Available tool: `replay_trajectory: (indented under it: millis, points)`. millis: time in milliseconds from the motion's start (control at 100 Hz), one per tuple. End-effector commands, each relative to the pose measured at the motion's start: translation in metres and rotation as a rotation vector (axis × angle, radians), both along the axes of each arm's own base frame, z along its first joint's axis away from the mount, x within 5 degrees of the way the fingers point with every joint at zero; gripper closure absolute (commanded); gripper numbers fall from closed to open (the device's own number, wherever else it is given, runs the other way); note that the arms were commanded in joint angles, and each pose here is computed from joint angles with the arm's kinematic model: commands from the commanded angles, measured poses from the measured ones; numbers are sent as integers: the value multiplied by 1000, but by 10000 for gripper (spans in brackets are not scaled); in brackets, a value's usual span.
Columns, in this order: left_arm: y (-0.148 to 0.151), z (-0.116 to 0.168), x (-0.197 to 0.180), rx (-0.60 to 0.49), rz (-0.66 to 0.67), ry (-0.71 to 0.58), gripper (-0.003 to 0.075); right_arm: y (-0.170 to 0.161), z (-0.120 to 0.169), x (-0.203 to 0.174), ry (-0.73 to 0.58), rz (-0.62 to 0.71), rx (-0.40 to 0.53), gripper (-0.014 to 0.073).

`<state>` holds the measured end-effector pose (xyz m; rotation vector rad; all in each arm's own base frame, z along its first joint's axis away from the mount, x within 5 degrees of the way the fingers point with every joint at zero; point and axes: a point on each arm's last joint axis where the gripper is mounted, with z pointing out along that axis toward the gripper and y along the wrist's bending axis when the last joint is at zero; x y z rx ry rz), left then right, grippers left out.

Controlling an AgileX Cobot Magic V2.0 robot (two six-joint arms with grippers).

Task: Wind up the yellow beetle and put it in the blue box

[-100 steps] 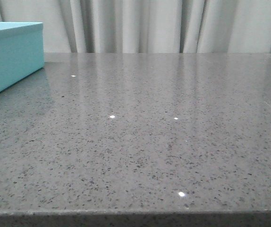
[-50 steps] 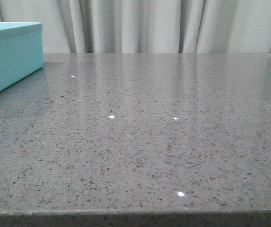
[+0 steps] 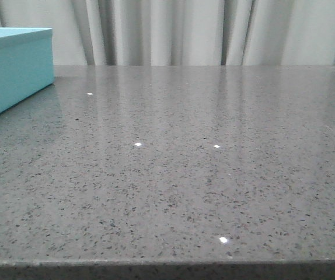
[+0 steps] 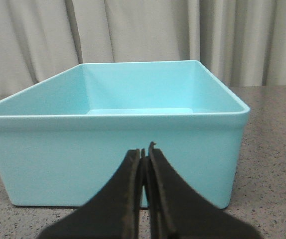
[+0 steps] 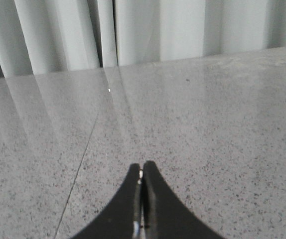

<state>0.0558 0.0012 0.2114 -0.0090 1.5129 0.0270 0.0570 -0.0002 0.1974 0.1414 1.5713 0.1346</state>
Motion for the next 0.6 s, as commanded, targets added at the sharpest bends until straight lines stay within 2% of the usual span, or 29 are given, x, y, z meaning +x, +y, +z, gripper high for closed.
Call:
replay_trajectory:
  millis: [0, 590]
  points:
    - [0, -6, -1, -17, -7, -64, 741, -1, 11, -3, -78, -11, -52, 662]
    - [0, -6, -1, -17, -7, -64, 741, -1, 11, -3, -77, -11, -59, 662]
